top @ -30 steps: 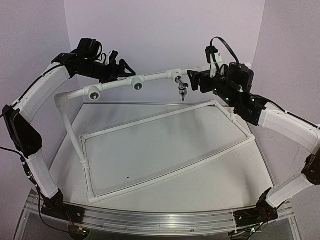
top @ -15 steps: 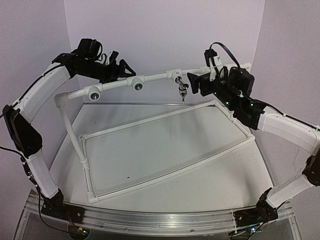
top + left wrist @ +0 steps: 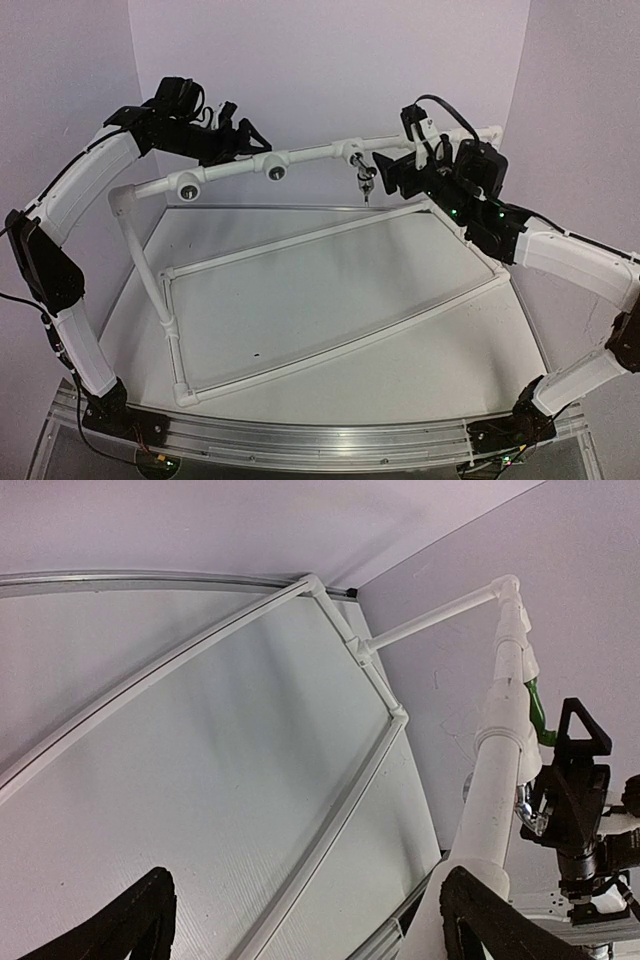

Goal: Install the water faucets

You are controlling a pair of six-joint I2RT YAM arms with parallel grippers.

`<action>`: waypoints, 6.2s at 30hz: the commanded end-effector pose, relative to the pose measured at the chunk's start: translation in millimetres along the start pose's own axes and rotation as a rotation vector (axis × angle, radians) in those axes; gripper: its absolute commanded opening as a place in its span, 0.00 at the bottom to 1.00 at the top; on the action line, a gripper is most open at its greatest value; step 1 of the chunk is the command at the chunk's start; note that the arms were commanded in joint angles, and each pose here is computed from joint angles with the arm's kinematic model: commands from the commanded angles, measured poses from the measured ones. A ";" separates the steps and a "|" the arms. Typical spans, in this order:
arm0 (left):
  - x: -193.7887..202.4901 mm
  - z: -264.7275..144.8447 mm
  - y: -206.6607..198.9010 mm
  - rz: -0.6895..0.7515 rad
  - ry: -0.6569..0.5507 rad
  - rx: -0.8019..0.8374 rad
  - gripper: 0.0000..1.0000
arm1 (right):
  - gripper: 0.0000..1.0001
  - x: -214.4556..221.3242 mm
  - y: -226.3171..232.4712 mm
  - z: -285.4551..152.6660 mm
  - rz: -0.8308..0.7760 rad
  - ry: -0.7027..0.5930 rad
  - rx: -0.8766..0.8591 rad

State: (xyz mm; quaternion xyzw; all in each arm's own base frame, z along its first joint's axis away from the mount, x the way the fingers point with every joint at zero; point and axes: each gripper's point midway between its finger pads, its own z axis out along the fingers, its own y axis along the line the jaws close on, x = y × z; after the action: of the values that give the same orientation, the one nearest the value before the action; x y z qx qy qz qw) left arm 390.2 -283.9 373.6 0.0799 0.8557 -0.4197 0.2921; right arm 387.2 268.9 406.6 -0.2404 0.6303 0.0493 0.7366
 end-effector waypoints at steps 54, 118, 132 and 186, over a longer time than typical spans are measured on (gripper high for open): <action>4.7 -5.1 -4.7 0.008 -0.002 0.013 0.90 | 0.04 30.6 67.9 -7.2 0.114 0.004 -0.128; 1.3 -3.5 -0.5 0.005 -0.008 0.015 0.90 | 0.07 -49.4 25.0 2.9 0.218 -0.113 0.126; 0.4 -2.8 1.9 0.000 -0.005 0.016 0.90 | 0.13 -27.7 7.1 -3.9 0.212 -0.020 0.035; 1.6 -7.8 2.6 0.004 -0.022 0.007 0.90 | 0.19 -27.4 102.8 -4.0 0.239 -0.116 -0.140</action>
State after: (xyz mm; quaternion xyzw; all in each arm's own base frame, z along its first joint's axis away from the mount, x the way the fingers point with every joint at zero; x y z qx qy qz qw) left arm 395.7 -279.0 370.0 0.0683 0.8522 -0.4230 0.3004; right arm 339.9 361.1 360.4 -0.2488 0.6362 0.1678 0.7108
